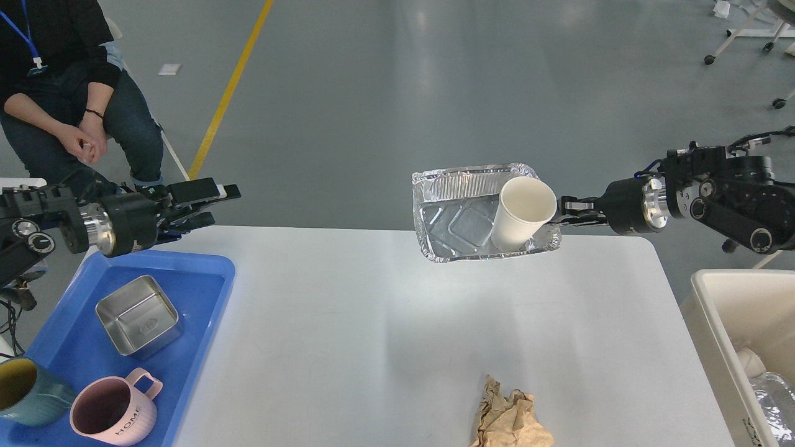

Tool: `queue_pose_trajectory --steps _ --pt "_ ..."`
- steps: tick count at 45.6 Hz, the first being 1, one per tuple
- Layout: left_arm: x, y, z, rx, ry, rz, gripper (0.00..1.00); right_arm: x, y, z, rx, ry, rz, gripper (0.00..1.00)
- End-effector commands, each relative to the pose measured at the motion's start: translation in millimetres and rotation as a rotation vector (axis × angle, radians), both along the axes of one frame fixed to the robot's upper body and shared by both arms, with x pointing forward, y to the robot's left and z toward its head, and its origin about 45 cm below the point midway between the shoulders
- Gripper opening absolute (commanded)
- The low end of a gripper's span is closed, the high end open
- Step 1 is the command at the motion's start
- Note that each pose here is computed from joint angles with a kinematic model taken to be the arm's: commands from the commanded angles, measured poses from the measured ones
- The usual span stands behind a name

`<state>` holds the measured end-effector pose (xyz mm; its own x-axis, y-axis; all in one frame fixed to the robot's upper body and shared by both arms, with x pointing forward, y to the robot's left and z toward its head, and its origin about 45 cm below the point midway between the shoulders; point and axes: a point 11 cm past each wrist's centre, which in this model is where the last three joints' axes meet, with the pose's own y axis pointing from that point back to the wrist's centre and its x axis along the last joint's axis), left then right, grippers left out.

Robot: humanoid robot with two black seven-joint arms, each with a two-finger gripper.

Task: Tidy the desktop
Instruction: 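Withdraw the left gripper from the tray and lower it, then reach the left gripper down toward the crumpled brown paper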

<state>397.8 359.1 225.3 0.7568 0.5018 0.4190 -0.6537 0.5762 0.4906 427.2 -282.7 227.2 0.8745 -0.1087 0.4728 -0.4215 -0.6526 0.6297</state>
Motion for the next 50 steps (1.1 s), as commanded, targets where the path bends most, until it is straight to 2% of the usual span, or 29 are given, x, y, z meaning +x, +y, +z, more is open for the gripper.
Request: queue_pose_trajectory --steps 1,7,11,20,30,39,50 --pt "-25 45 13 0.043 0.007 0.027 0.97 4 4 7 0.006 -0.015 0.005 0.00" --pt "-55 83 48 0.072 -0.033 0.026 0.97 4 2 7 0.010 -0.019 -0.002 0.00" --pt "-65 109 65 0.121 -0.037 0.069 0.97 3 4 6 0.012 -0.015 0.001 0.00" --pt "-103 164 112 0.199 0.057 0.142 0.97 6 -23 30 0.001 -0.040 -0.043 0.00" --pt "-134 194 148 0.272 0.063 0.205 0.97 5 -33 43 0.001 -0.049 -0.055 0.00" --pt "-131 187 147 0.270 0.075 0.186 0.97 3 -36 50 0.004 -0.056 -0.056 0.00" --pt "-103 149 92 0.285 0.173 0.123 0.97 4 -38 55 0.003 -0.065 -0.058 0.00"
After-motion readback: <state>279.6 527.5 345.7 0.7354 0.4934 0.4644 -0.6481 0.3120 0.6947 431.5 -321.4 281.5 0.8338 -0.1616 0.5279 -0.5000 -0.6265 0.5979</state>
